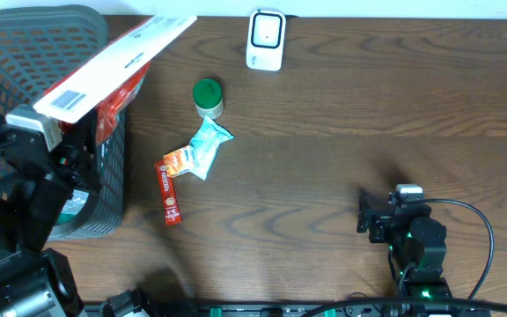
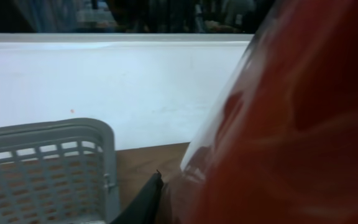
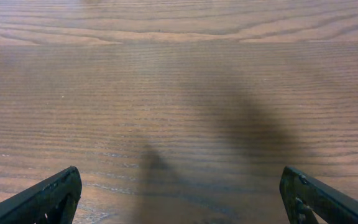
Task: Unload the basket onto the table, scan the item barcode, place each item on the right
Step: 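Lift the bagged red dustpan up out of the basket, then carry the dustpan right and lower it onto the table by the jar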
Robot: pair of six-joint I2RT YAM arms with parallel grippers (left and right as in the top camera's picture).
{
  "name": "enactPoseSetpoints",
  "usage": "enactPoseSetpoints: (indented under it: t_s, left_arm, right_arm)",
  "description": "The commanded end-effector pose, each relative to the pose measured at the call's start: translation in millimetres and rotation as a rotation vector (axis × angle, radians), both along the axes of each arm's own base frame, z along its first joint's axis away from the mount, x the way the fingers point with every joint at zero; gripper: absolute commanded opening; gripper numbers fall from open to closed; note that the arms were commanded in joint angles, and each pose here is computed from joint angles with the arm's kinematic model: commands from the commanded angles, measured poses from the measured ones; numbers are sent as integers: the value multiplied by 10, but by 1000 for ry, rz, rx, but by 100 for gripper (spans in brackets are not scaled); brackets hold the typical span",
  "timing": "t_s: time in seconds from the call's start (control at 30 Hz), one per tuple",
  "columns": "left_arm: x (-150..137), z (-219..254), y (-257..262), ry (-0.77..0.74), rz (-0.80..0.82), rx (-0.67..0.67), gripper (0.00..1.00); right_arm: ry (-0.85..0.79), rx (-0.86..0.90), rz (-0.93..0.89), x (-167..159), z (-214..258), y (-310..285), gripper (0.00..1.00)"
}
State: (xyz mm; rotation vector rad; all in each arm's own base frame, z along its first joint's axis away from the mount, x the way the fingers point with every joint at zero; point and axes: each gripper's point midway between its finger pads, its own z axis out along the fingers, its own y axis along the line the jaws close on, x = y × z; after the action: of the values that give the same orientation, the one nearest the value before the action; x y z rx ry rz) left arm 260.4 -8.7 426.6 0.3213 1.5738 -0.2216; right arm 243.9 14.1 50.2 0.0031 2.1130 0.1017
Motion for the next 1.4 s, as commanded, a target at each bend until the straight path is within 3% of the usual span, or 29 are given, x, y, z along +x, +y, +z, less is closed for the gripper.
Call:
enactPoseSetpoints:
  t_s: [0.0,0.3,0.6,1.03,1.37]
  left_arm:
    - [30,-18,-101,10,-65,-21,8]
    - [713,-417,-56,139,-21,-47,8]
    - [1251,-977,-730,254,-32,77,7]
    - [1408,-2057,-1113,493,277,383,7]
    - [1342,-2840,-1169,703,260,509,7]
  right_arm:
    - [-4,10,-2,4,8,13,99]
    - [0,10,-2,-1,-1,12,99]
    - [7,9,-2,-10,-16,12,99]
    - [6,8,-5,-9,-14,6,99]
    - [4,8,-6,-6,-9,6,99]
